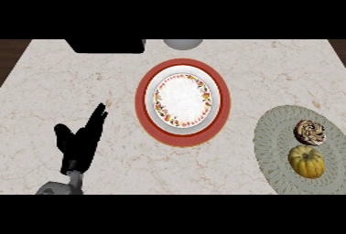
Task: Pick the cupcake from the placemat and place it in the plate
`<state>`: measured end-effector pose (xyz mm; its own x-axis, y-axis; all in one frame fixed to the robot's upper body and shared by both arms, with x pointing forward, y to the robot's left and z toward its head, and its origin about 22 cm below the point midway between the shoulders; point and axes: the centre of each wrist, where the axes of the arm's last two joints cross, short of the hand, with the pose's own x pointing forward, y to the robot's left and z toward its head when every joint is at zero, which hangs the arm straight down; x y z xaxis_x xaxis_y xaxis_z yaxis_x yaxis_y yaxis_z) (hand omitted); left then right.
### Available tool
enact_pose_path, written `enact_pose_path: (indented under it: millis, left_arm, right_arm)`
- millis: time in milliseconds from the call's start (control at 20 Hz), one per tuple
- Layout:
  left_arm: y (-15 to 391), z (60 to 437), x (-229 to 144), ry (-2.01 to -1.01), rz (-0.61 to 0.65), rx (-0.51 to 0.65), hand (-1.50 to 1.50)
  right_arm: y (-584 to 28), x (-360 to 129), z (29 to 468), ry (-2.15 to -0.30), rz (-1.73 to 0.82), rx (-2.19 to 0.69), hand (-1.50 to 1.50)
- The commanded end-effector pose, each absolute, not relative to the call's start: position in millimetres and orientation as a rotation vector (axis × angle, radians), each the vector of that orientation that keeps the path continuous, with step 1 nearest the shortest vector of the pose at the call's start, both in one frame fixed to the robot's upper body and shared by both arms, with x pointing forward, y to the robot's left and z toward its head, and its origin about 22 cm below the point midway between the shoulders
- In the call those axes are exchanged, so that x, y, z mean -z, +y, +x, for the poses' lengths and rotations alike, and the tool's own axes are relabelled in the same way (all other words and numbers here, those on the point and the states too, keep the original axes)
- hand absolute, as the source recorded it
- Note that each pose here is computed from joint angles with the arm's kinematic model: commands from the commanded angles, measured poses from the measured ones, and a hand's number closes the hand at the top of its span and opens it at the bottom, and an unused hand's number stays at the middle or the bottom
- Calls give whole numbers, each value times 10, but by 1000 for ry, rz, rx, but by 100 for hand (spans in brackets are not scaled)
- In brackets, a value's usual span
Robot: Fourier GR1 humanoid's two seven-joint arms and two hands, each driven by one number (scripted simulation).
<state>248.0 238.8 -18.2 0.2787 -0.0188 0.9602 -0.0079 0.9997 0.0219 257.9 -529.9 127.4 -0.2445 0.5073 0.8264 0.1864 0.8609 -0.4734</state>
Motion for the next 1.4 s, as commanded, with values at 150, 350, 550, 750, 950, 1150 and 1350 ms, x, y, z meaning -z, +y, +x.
enact_pose_path:
  millis: [150, 350, 550, 750, 950, 1150, 1350]
  left_arm:
    - [2367, 2422, 311, -1196, -7, 17, 0]
    - [2243, 2295, 309, -1188, -11, 26, 0]
    - [2432, 2420, 376, -1184, 1, 8, 0]
    - [2477, 2366, 262, -1187, 2, -2, 0]
    - [2436, 2330, 293, -1188, 1, 16, 0]
    - [2367, 2348, 257, -1178, 12, -19, 0]
    - [2612, 2330, 348, -1187, 25, -19, 0]
  right_arm:
    - [-5437, -1682, 2514, -1512, -532, -765, -150]
    - [-5125, -1646, 2731, -1461, -560, -848, -150]
    - [-4947, -1443, 2711, -1389, -565, -903, -150]
    - [-4491, -1259, 2782, -1379, -591, -901, -150]
    - [-4527, -1330, 2756, -1297, -627, -941, -150]
    - [-4386, -1244, 2807, -1244, -559, -951, -150]
    - [-4316, -1022, 2715, -1230, -518, -960, -150]
